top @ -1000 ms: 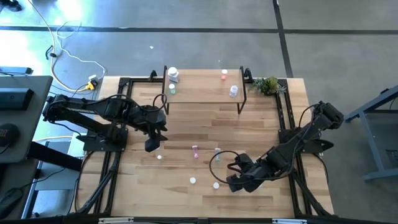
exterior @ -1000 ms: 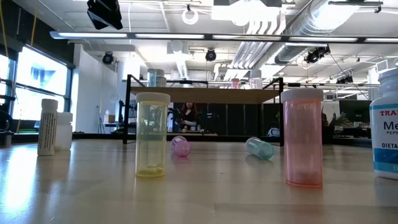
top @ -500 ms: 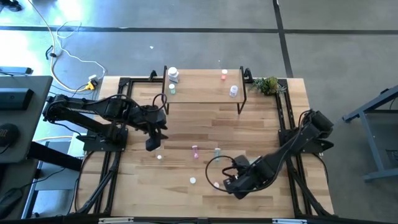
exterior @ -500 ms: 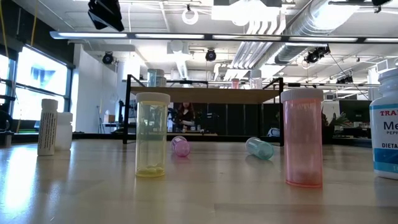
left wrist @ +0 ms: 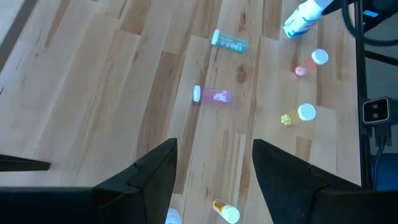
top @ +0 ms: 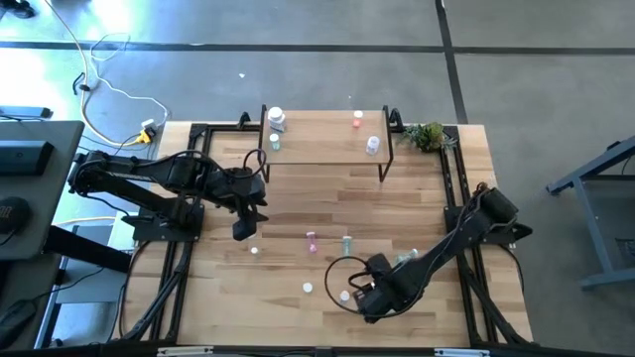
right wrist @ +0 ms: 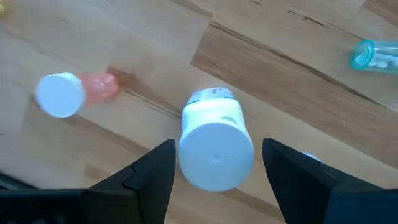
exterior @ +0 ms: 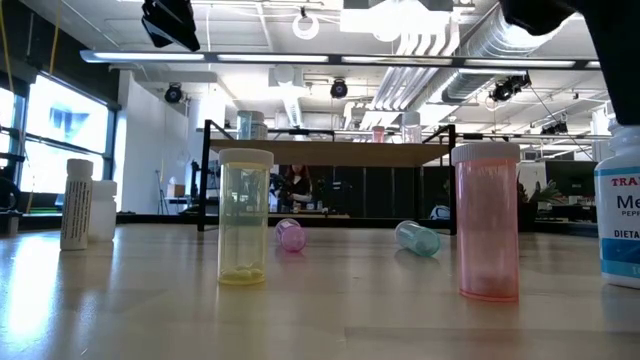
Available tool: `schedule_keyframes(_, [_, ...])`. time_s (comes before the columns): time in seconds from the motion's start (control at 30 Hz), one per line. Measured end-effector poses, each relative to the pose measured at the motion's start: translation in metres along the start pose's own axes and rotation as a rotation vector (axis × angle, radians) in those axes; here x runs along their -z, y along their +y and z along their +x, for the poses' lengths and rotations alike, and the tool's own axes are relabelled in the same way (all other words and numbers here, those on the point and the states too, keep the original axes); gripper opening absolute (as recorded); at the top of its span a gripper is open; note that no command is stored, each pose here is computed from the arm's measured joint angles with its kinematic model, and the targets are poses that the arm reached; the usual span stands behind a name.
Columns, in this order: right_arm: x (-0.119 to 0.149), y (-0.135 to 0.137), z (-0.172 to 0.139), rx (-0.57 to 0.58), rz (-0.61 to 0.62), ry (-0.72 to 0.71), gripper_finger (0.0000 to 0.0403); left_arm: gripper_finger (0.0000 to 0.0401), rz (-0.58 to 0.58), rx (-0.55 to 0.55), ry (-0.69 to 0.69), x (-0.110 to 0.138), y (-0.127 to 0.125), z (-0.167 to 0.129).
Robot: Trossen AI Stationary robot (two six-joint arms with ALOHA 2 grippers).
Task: Pick and place medicine bottles onto shelf by color
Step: Put the white medicine bottle on the shelf
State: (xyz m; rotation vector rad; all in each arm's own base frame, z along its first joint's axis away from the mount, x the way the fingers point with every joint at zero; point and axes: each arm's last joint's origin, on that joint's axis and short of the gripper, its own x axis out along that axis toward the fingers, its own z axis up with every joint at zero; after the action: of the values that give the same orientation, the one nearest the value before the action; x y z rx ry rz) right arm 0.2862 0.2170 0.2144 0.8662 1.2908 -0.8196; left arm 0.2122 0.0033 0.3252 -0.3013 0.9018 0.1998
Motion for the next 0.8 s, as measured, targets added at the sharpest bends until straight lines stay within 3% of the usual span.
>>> schedule_keyframes(0.23, [0.002,0.002,0.011,0.046,0.020,0.027,0.0223,0.0197,0.000,0.000,0.000,0.000,0.000,0.000])
schedule_keyframes(0.47, [0.002,0.001,0.011,0.051,0.024,0.034,0.0155,0.0197,0.000,0.000,0.001,0.000,0.000,0.000])
schedule_keyframes(0.8, [-0.009,-0.003,-0.009,0.001,0.025,0.059,0.0155,0.0197,-0.004,-0.005,0.003,0.000,0.001,0.000])
